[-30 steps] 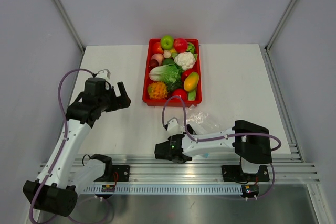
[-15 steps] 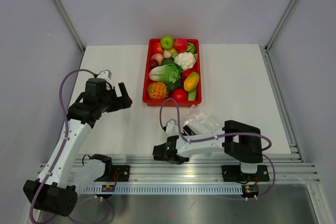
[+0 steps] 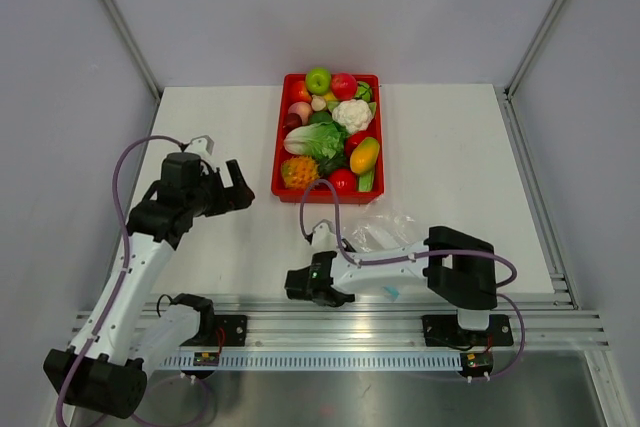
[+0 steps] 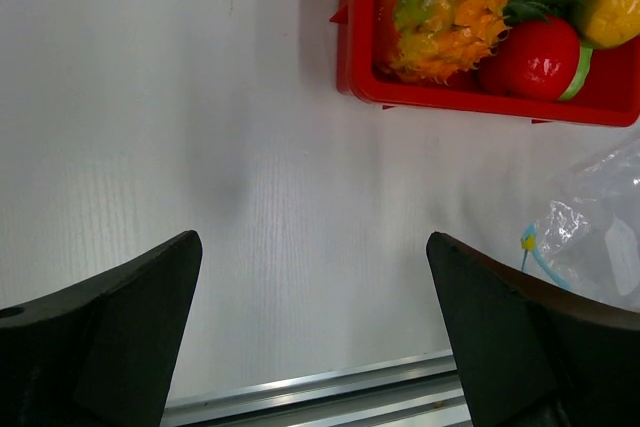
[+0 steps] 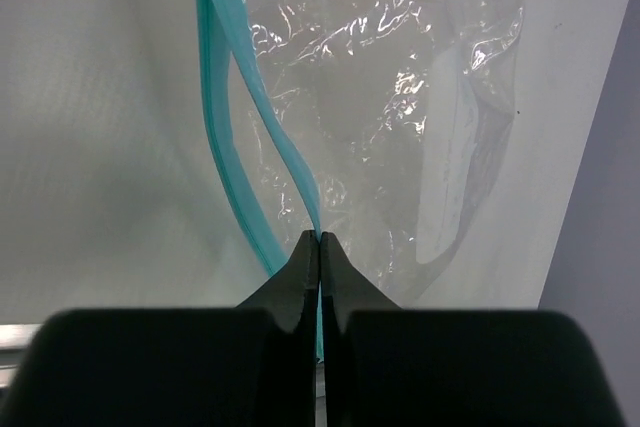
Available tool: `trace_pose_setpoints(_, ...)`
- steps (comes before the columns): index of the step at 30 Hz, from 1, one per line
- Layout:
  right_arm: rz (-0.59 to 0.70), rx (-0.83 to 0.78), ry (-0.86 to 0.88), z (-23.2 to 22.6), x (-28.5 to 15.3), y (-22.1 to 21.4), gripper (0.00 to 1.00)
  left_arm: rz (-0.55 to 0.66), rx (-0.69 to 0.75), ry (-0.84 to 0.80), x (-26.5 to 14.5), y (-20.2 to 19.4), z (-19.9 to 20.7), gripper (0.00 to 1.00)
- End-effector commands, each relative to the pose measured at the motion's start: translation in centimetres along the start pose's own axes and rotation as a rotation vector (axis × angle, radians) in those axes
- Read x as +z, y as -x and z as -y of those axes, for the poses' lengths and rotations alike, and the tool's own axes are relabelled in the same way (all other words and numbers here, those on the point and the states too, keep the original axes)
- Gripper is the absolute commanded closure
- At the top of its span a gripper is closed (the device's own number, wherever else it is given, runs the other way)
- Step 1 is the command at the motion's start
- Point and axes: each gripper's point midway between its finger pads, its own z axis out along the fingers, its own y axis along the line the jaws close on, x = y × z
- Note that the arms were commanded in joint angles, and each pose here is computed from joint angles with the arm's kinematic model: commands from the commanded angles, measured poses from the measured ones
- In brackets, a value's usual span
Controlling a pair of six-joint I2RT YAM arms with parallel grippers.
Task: Place the food in the zip-top bag and seal the zipper
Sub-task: Pick up the zipper food storage bag at the center of the board, then open the zipper of the food storage bag.
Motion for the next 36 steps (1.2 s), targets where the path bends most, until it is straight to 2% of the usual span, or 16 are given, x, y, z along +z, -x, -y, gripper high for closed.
trace_pose_setpoints(1, 0.088, 0.116, 0.047, 1.4, -2.5, 4.0, 1.0, 0.011, -0.011, -0.13, 0.4, 0.1, 2.4, 0.01)
trace_pose_setpoints(5, 0.139, 0.255, 0.228, 2.7, -5.6, 6.9, 1.0, -0.04, -0.026, -0.309, 0.4, -1.7, 6.7, 0.01)
trace_pose_setpoints(6, 0.123, 0.294, 0.259, 3.2, -5.5, 7.4, 1.0, -0.029, -0.023, -0.359, 0.4, -1.7, 7.8, 0.01)
trace_pose_setpoints(8, 0.115, 0.372, 0.401, 3.1, -6.7, 8.7, 1.0, -0.083, -0.043, -0.451, 0.3, -3.6, 10.0, 0.01)
trace_pose_setpoints(11, 0.093, 0.483, 0.523, 3.7, -7.2, 10.4, 1.0, -0.071, -0.06, -0.563, 0.2, -4.2, 13.3, 0.01)
trace_pose_setpoints(15, 0.072, 0.591, 0.586, 4.8, -7.6, 12.4, 1.0, -0.066, -0.08, -0.578, -0.1, -5.3, 15.7, 0.02)
trace_pose_setpoints(19, 0.053, 0.626, 0.623, 4.7, -7.8, 13.5, 1.0, 0.015, -0.087, -0.576, -0.3, -6.1, 17.4, 0.04)
trace_pose_setpoints(24, 0.049, 0.654, 0.684, 4.3, -8.5, 14.2, 1.0, -0.061, -0.073, -0.526, 1.9, -7.8, 17.9, 0.11)
trace_pose_setpoints(29, 0.046, 0.693, 0.702, 4.9, -8.9, 14.0, 1.0, -0.053, -0.061, -0.518, 2.7, -8.1, 18.6, 0.2)
trace_pose_setpoints(33, 0.024, 0.716, 0.697, 5.2, -8.6, 13.0, 1.0, -0.061, -0.047, -0.505, 3.2, -8.3, 18.6, 0.43)
trace_pose_setpoints(34, 0.025, 0.729, 0.682, 5.8, -8.2, 12.8, 1.0, -0.044, -0.046, -0.487, 3.5, -7.9, 18.5, 0.56)
trace_pose_setpoints(36, 0.021, 0.717, 0.638, 6.6, -7.1, 12.0, 1.0, -0.04, -0.031, -0.48, 3.7, -7.7, 18.7, 0.76)
